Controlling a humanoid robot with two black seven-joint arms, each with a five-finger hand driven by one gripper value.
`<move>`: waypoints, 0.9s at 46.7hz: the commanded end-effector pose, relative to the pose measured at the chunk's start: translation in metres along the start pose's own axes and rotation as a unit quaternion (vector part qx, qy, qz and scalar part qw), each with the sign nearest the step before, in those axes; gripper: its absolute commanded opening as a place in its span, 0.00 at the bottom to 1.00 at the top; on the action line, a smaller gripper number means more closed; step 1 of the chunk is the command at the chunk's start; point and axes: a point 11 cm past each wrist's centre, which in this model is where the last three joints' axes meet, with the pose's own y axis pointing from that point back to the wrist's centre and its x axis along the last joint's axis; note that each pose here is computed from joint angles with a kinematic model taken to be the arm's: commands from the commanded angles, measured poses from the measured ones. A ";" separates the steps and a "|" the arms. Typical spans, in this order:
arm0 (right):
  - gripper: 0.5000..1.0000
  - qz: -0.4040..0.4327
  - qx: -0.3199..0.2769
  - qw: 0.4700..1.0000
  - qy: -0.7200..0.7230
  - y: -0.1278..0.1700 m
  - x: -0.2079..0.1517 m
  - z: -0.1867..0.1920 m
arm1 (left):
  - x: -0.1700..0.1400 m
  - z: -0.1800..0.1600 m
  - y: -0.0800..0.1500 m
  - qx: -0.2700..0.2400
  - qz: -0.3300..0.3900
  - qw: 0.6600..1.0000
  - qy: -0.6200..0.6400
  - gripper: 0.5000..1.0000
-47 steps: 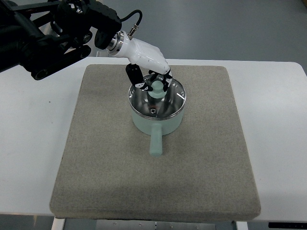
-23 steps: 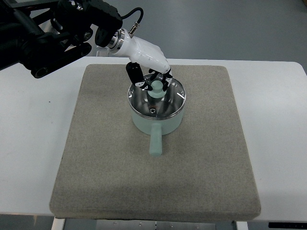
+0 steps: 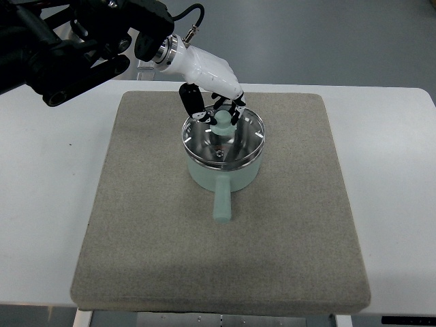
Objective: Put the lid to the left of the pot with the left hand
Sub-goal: 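Lift the glass lid off the saucepan with the left hand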
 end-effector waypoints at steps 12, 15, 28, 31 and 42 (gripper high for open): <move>0.84 0.000 0.000 1.000 0.000 0.000 0.000 0.000 | 0.002 0.001 0.000 -0.001 0.001 1.000 -0.001 0.00; 0.84 0.000 0.000 1.000 0.000 0.000 0.000 0.000 | 0.002 0.001 0.000 0.000 0.001 1.000 -0.002 0.00; 0.84 0.000 0.000 1.000 0.000 0.000 0.000 0.000 | 0.006 -0.009 0.007 0.016 0.005 1.000 0.000 0.00; 0.84 -0.001 0.000 1.000 0.000 0.000 0.000 0.000 | 0.006 -0.011 0.009 0.019 0.005 1.000 0.002 0.00; 0.84 0.000 0.000 1.000 0.000 0.000 0.000 0.000 | 0.002 -0.022 0.015 0.036 0.006 0.999 0.011 0.00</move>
